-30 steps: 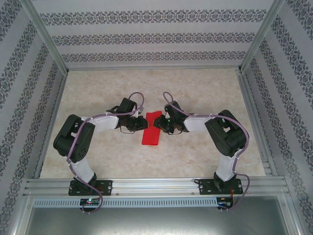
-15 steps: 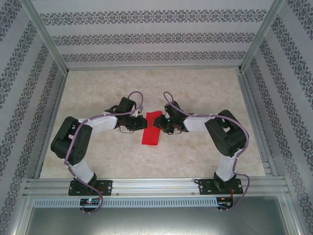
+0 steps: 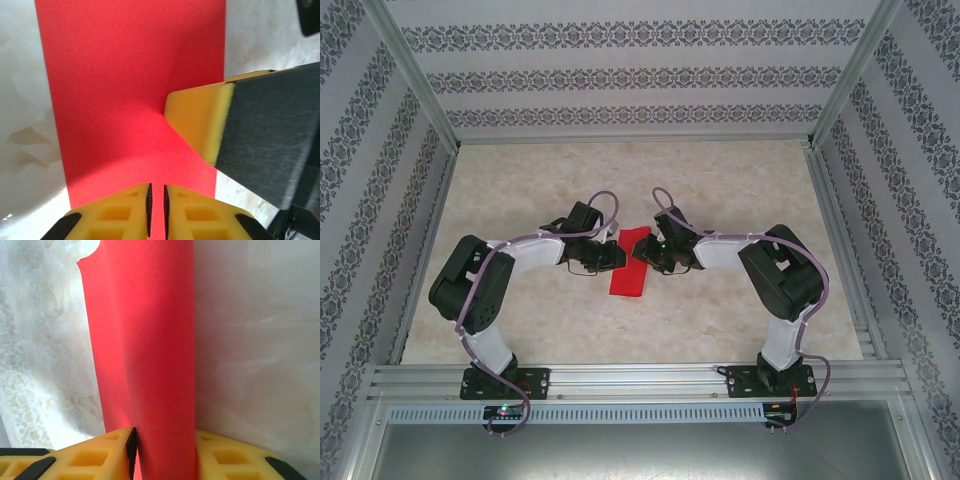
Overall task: Fold a paper plane with a square sheet of paper (pick it up from the middle)
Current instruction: Hold the square sheet of paper at the center of the table.
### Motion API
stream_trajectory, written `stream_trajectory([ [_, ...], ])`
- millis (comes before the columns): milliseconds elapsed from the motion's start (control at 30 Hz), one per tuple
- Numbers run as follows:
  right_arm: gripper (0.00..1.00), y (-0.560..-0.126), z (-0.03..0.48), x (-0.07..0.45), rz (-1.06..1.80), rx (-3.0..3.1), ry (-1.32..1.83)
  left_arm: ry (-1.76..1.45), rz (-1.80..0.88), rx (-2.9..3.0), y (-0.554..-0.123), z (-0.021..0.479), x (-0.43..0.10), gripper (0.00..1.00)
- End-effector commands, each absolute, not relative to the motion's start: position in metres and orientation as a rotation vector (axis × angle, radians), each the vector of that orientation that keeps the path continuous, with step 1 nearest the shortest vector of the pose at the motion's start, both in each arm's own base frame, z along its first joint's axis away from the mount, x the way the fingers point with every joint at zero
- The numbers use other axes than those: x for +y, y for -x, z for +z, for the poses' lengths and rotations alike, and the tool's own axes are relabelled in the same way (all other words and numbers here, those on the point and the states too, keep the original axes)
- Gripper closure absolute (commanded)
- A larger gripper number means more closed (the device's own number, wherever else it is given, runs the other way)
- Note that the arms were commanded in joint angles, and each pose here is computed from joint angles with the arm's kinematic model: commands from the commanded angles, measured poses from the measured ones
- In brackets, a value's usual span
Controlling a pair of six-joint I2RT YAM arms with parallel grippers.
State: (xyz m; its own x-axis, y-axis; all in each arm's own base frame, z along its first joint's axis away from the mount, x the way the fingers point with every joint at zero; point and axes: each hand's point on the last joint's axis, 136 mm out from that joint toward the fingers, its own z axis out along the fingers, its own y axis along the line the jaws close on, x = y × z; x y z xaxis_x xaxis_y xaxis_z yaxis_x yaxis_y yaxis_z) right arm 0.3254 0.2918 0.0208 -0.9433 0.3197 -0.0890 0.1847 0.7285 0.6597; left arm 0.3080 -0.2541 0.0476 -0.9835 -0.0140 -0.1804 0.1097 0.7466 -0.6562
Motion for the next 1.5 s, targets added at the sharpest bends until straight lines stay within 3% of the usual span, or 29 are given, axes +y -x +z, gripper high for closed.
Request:
stream_trajectory([
  [0, 0.66, -0.314, -0.018, 0.268, 0.786, 2.826, -0.482, -0.109, -1.067, 2.8, -0.3, 0.036, -0.258, 0.82],
  [467, 0.66, -0.314, -0.017, 0.271, 0.784, 2.834, -0.45, -0.122, -0.932, 2.887, -0.295, 0.007, -0.244, 0.83],
  [800, 0.5, -0.318, 0.01, 0.256, 0.7, 2.82, -0.366, -0.148, -0.854, 2.918, -0.292, -0.003, -0.236, 0.84],
  [967, 0.48, -0.314, 0.027, 0.24, 0.64, 2.818, -0.319, -0.151, -0.846, 2.917, -0.292, -0.004, -0.235, 0.84],
  [1133, 0.5, -0.313, 0.047, 0.241, 0.722, 2.776, -0.299, -0.151, -0.847, 2.915, -0.293, -0.004, -0.236, 0.83],
  [1467, 0.64, -0.328, 0.054, 0.276, 0.942, 2.728, -0.284, -0.154, -0.868, 2.887, -0.297, 0.008, -0.239, 0.83],
])
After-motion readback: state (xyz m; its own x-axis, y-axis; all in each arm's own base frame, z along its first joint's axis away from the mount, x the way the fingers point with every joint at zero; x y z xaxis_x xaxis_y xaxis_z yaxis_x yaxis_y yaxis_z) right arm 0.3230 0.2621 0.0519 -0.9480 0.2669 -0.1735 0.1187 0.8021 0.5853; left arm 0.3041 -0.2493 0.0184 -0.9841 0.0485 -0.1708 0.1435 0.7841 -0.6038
